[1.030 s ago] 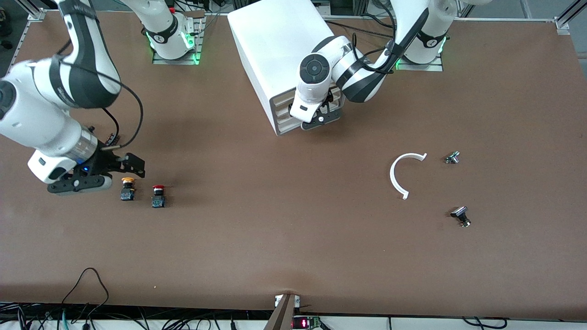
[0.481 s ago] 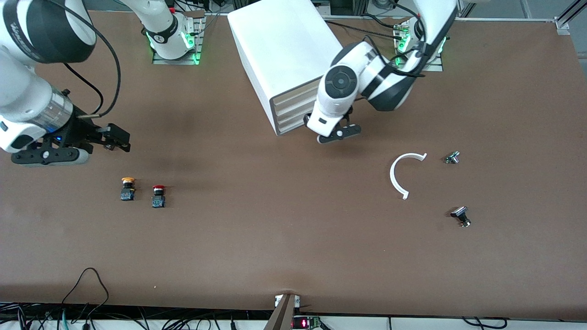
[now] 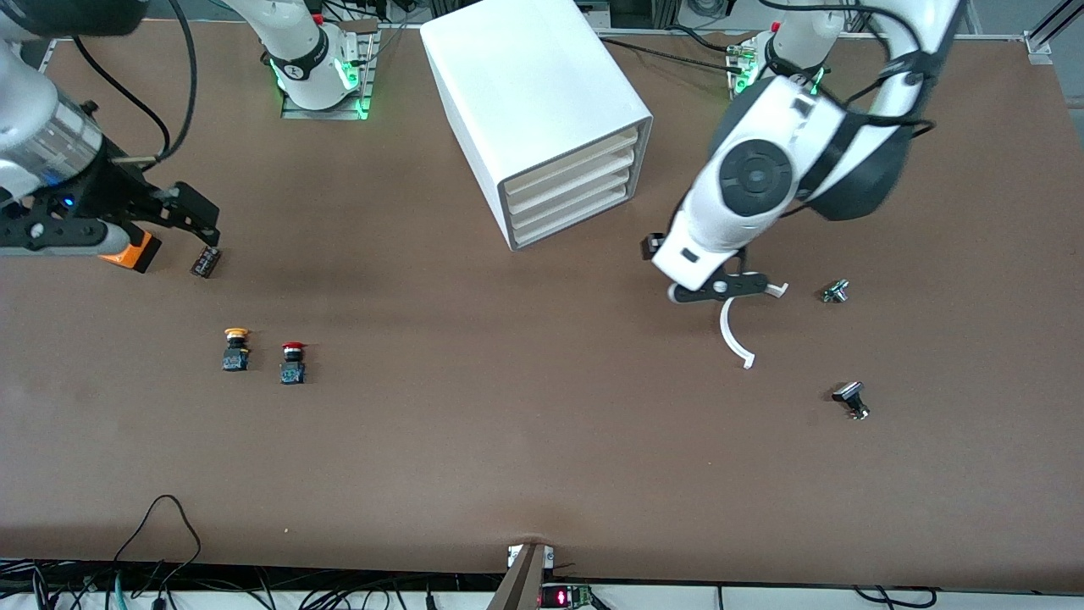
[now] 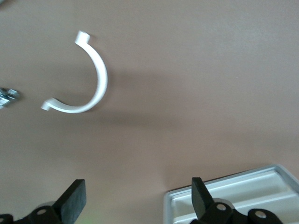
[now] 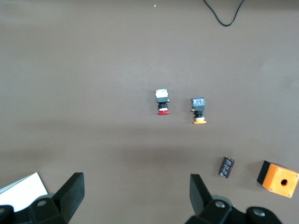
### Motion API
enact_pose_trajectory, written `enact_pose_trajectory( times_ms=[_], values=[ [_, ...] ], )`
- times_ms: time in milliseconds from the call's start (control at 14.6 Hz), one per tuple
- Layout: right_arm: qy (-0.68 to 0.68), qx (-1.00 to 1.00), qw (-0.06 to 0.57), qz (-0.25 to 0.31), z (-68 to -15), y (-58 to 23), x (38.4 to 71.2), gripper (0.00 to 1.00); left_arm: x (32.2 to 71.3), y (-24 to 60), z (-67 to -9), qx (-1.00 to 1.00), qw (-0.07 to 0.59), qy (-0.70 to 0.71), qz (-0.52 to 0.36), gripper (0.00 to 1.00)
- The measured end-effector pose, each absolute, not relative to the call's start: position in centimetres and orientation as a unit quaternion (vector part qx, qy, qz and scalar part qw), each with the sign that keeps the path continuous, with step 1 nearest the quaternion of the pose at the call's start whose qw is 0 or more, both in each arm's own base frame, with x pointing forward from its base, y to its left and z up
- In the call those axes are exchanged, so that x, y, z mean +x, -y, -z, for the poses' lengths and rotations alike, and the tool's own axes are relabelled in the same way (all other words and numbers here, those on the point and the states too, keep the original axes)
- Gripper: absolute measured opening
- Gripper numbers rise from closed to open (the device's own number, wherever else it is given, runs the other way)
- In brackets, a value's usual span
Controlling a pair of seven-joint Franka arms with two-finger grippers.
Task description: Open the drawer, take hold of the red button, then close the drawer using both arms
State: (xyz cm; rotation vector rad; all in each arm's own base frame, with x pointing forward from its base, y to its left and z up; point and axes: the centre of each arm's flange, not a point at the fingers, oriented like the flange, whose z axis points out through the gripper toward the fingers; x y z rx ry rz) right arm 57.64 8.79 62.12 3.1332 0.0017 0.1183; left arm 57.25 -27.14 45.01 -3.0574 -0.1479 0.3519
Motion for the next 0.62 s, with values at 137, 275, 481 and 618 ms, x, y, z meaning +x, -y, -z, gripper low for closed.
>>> enact_pose_trajectory(
  times_ms=[137, 275, 481, 618],
  values=[
    [0.008, 0.999, 0.005, -0.040, -63.6, -7.8, 56.6, 1.00, 58.7, 23.1, -48.8, -0.994, 0.022, 0.011, -0.111, 1.00],
    [0.015, 0.999, 0.007, -0.037, -64.8, -6.9, 55.6, 1.00, 59.5, 18.7, -52.3, -0.995, 0.011, -0.026, -0.097, 1.00],
    [0.030, 0.999, 0.010, -0.031, -65.4, -5.3, 54.9, 1.00, 59.3, 13.2, -56.4, -0.995, 0.007, -0.072, -0.074, 1.00],
    [0.041, 0.999, 0.011, -0.026, -65.0, -4.1, 55.0, 1.00, 58.6, 10.3, -58.5, -0.995, 0.013, -0.083, -0.060, 1.00]
  ],
)
